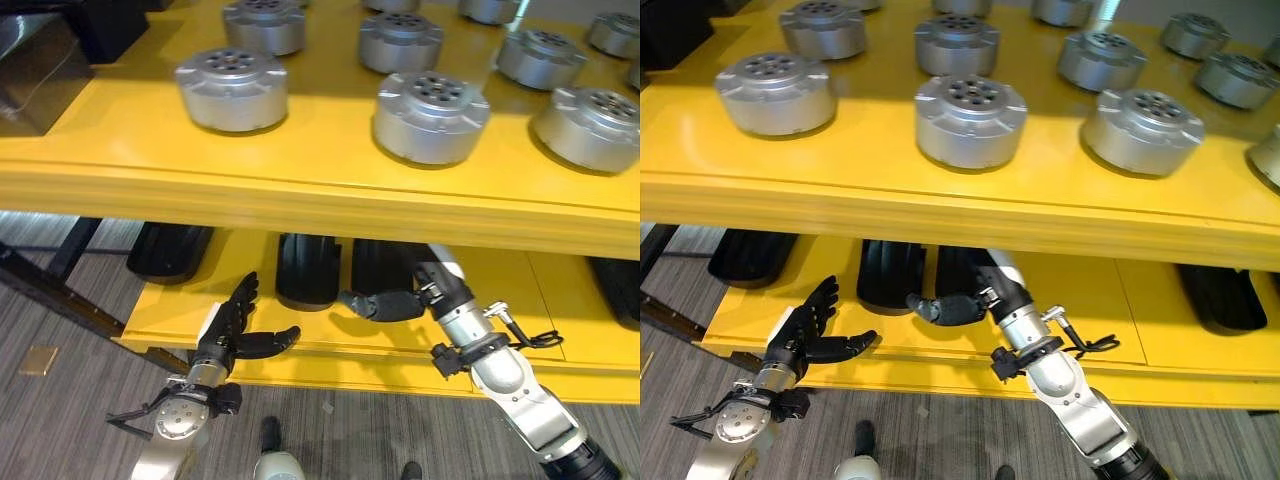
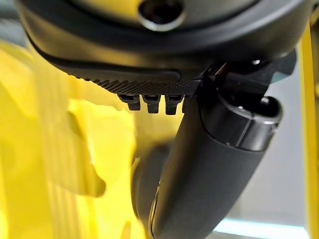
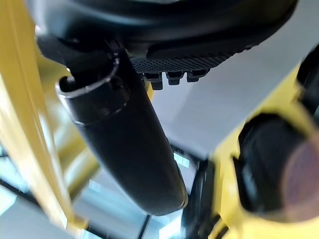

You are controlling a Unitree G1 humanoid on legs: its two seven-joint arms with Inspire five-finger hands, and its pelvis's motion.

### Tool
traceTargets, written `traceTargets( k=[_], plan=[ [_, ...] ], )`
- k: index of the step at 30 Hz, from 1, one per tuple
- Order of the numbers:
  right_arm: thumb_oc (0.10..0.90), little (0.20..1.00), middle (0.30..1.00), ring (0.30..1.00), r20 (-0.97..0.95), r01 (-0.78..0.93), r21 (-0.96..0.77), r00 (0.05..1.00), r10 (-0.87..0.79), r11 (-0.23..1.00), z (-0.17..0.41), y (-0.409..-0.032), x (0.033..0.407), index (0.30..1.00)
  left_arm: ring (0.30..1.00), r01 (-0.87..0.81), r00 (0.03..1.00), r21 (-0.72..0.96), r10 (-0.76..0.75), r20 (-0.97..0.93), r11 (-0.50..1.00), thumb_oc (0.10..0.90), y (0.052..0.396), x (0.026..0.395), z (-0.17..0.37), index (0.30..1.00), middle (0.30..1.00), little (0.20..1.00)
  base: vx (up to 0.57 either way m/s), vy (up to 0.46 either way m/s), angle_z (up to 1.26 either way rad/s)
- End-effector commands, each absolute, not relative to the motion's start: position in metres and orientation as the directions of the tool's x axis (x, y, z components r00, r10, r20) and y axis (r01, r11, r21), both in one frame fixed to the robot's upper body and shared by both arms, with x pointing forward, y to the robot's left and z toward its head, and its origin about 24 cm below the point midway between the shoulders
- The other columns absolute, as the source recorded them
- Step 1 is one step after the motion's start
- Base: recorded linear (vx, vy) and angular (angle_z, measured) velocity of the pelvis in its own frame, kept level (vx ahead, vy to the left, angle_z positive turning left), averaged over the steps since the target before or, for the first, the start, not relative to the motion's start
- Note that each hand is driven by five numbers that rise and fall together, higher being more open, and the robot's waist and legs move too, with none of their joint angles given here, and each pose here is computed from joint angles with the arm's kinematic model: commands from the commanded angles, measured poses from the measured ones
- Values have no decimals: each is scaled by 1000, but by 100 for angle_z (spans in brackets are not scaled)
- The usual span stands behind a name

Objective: Move parts from the plastic box to the shelf.

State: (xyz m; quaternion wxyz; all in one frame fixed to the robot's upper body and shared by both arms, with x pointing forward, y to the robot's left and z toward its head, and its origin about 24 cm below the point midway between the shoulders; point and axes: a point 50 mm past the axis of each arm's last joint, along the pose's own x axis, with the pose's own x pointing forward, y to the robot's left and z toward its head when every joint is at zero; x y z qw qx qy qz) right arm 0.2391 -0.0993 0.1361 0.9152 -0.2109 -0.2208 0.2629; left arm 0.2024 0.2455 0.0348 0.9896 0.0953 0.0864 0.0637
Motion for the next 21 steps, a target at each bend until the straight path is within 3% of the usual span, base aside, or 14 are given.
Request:
traceTargets(
  k=[1,4,9,12,15,21],
  plan=[
    [900,1000,1000,1000,490,-423,-521,563,666,741,195,-78,239,1000,1000,-305,952,249,293,86,919,900,269,206,81,1000,1000,1000,-81,12,-180],
    [900,1000,1000,1000,487,-469,-538,506,712,701,204,-62,242,1000,1000,-446,894,247,440,85,860,900,291,191,75,1000,1000,1000,-217,0,-97],
    [900,1000,1000,1000,498,-445,-523,533,684,727,203,-50,248,1000,1000,-457,889,232,427,168,859,900,296,202,80,1000,1000,1000,-139,46,-14],
    [900,1000,1000,1000,521,-388,-507,574,632,770,205,-49,255,1000,1000,-401,913,257,358,199,879,900,290,211,89,1000,1000,1000,-41,-7,33],
    [900,1000,1000,1000,487,-274,-513,687,539,814,196,-54,271,1000,1000,-303,948,250,266,173,920,900,278,223,86,1000,1000,1000,-51,90,87],
    [900,1000,1000,1000,440,-206,-553,750,493,808,183,-58,285,1000,1000,-273,956,232,237,173,934,900,271,231,88,1000,1000,1000,-77,98,42]
  ],
)
